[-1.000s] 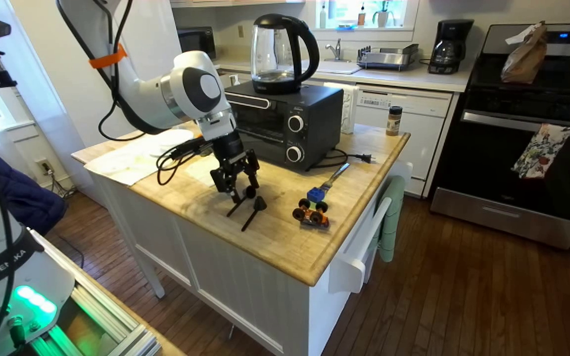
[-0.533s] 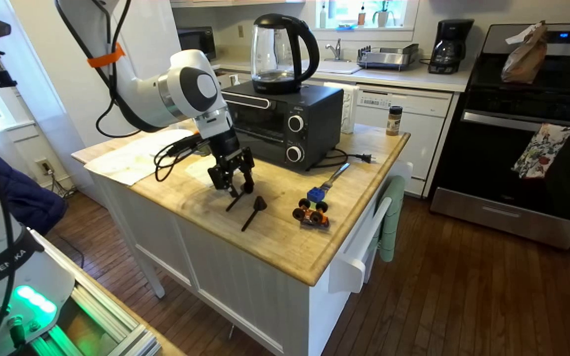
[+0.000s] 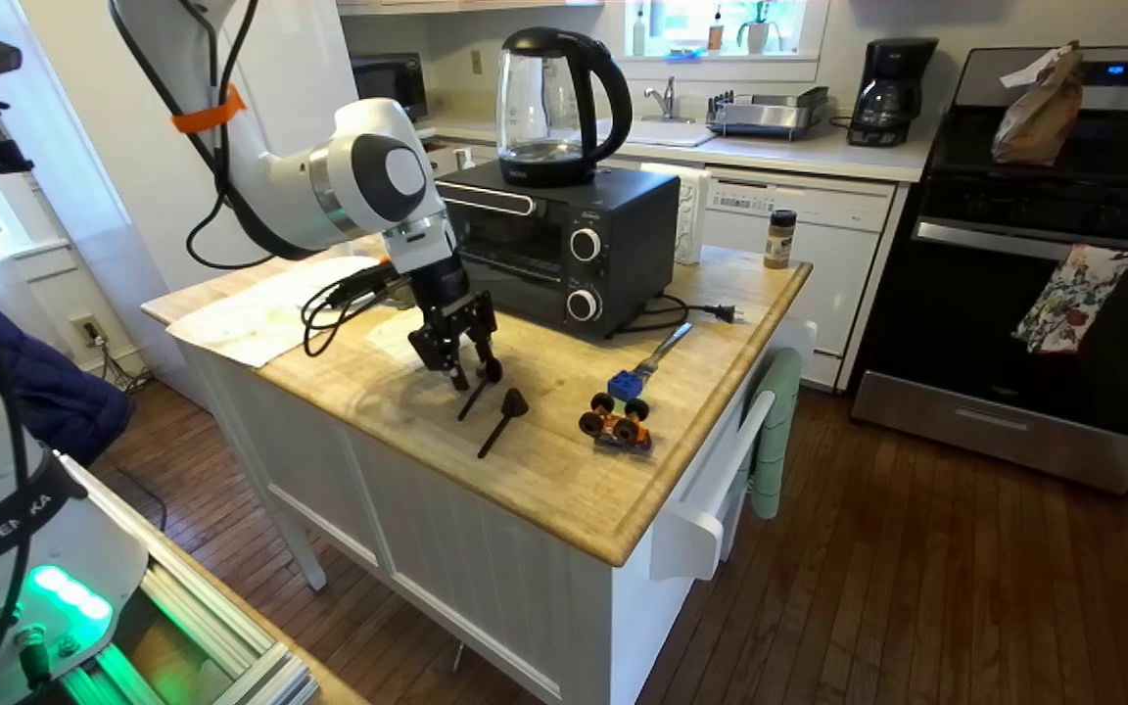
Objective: Position the black spoon downwards
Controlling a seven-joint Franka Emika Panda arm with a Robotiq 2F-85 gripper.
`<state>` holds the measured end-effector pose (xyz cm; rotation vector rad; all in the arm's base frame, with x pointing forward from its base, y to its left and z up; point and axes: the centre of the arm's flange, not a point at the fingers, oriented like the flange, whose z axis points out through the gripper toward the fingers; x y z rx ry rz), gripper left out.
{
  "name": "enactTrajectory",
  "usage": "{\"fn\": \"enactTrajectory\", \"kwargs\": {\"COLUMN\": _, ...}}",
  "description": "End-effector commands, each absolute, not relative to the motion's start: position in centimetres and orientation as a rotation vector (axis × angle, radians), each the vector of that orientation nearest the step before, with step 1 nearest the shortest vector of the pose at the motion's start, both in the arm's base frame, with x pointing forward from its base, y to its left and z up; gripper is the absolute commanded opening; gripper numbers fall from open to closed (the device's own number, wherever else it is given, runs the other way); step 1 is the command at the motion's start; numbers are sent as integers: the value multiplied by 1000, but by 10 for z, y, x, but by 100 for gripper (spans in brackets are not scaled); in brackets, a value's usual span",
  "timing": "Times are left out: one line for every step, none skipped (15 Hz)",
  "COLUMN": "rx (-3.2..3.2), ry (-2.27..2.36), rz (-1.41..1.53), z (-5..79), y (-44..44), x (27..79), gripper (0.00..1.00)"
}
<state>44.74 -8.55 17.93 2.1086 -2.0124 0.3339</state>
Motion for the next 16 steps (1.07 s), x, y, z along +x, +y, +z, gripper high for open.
{"fn": "enactTrajectory", "kwargs": {"rx": 2145, "ry": -1999, "rz": 331, "z": 178, "y": -88, "x": 447, "gripper": 63}}
{"fn": "enactTrajectory", "kwargs": {"rx": 2154, "ry": -1993, "rz": 338, "z": 180, "y": -89, "x": 448, "gripper": 61}}
{"fn": "enactTrajectory", "kwargs": {"rx": 2163, "ry": -1981, "rz": 350, "z": 181, "y": -90, "x": 449, "gripper": 63}}
{"fn": "enactTrajectory", "kwargs": {"rx": 2178, "ry": -1964, "rz": 358, "z": 182, "y": -91, "x": 449, "gripper": 68}}
{"fn": "enactTrajectory", "kwargs": {"rx": 2192, "ry": -1950, "rz": 365, "z": 182, "y": -92, "x": 450, "gripper": 68}}
{"fn": "enactTrajectory", "kwargs": {"rx": 2209, "ry": -1930, "rz": 370, "z": 183, "y": -92, "x": 451, "gripper": 70}}
{"fn": "enactTrajectory", "kwargs": {"rx": 2221, "ry": -1914, "rz": 373, "z": 183, "y": -93, "x": 451, "gripper": 70}}
{"fn": "enactTrajectory", "kwargs": {"rx": 2231, "ry": -1901, "rz": 373, "z": 182, "y": -95, "x": 451, "gripper": 71}}
{"fn": "enactTrajectory", "kwargs": {"rx": 2238, "ry": -1890, "rz": 367, "z": 181, "y": -96, "x": 451, "gripper": 70}}
{"fn": "enactTrajectory", "kwargs": {"rx": 2243, "ry": -1880, "rz": 362, "z": 179, "y": -97, "x": 450, "gripper": 71}}
{"fn": "enactTrajectory", "kwargs": {"rx": 2248, "ry": -1874, "rz": 358, "z": 178, "y": -98, "x": 449, "gripper": 69}}
{"fn": "enactTrajectory", "kwargs": {"rx": 2250, "ry": -1871, "rz": 349, "z": 176, "y": -100, "x": 448, "gripper": 69}}
{"fn": "enactTrajectory", "kwargs": {"rx": 2250, "ry": -1857, "rz": 346, "z": 175, "y": -102, "x": 447, "gripper": 69}}
{"fn": "enactTrajectory", "kwargs": {"rx": 2248, "ry": -1850, "rz": 342, "z": 175, "y": -104, "x": 445, "gripper": 69}}
{"fn": "enactTrajectory", "kwargs": {"rx": 2244, "ry": -1842, "rz": 343, "z": 175, "y": -107, "x": 444, "gripper": 70}}
{"fn": "enactTrajectory", "kwargs": {"rx": 2240, "ry": -1837, "rz": 346, "z": 176, "y": -111, "x": 443, "gripper": 69}}
